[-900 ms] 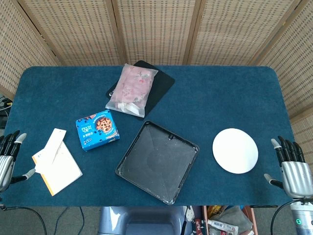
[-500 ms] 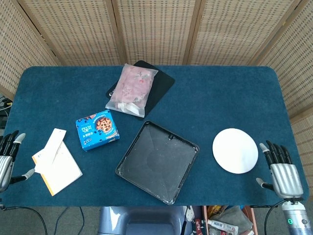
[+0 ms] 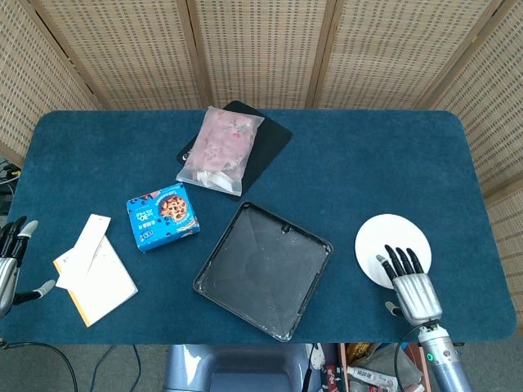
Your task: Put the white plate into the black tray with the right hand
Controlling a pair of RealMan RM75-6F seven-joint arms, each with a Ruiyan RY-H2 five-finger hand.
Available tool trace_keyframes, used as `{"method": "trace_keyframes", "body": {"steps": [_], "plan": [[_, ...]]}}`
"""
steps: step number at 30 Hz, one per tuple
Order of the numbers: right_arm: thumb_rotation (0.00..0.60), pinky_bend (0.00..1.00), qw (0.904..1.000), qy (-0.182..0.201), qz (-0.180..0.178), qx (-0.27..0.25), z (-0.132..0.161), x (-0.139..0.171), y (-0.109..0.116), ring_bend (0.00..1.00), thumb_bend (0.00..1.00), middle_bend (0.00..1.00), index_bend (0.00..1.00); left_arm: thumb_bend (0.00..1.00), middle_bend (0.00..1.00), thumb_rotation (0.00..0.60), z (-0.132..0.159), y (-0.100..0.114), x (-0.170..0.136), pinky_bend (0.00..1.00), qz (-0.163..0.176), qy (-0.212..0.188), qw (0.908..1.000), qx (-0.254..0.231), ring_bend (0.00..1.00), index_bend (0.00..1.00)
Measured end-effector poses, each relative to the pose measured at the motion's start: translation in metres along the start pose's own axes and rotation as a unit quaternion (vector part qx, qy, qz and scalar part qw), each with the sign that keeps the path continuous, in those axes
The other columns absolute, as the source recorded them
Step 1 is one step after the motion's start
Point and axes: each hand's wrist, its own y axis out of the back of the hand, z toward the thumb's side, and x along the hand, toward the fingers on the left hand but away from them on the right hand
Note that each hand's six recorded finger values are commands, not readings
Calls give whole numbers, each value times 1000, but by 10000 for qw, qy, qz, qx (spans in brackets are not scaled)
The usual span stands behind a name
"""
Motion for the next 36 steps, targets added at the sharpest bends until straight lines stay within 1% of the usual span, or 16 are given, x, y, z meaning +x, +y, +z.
{"method": "trace_keyframes", "body": {"steps": [4,9,14,18,30,36], "plan": [[600,3,10000,-8,59,24,4,-10,-6,0,82,0,157,0,0,600,0,-1,1,0,-13,11,10000,2,0,0],[600,6,9999,-107,67,9,5,-19,-9,0,182,0,172,0,0,600,-1,-1,2,0,-6,36,10000,-17,0,0],[600,9,9998,-188,58,14,2,-25,-10,0,210,0,184,0,0,600,-2,-1,3,0,-4,48,10000,-29,0,0],[600,9,9997,-227,58,18,3,-29,-12,0,263,0,191,0,0,600,-1,-1,2,0,0,48,10000,-26,0,0],[600,9,9994,-234,137,210,8,-35,-18,0,262,0,191,0,0,600,-2,-3,2,0,-36,60,10000,-10,0,0],[600,9,9995,-247,101,167,10,-33,-17,0,262,0,191,0,0,600,-2,-3,3,0,-40,73,10000,-6,0,0]]}}
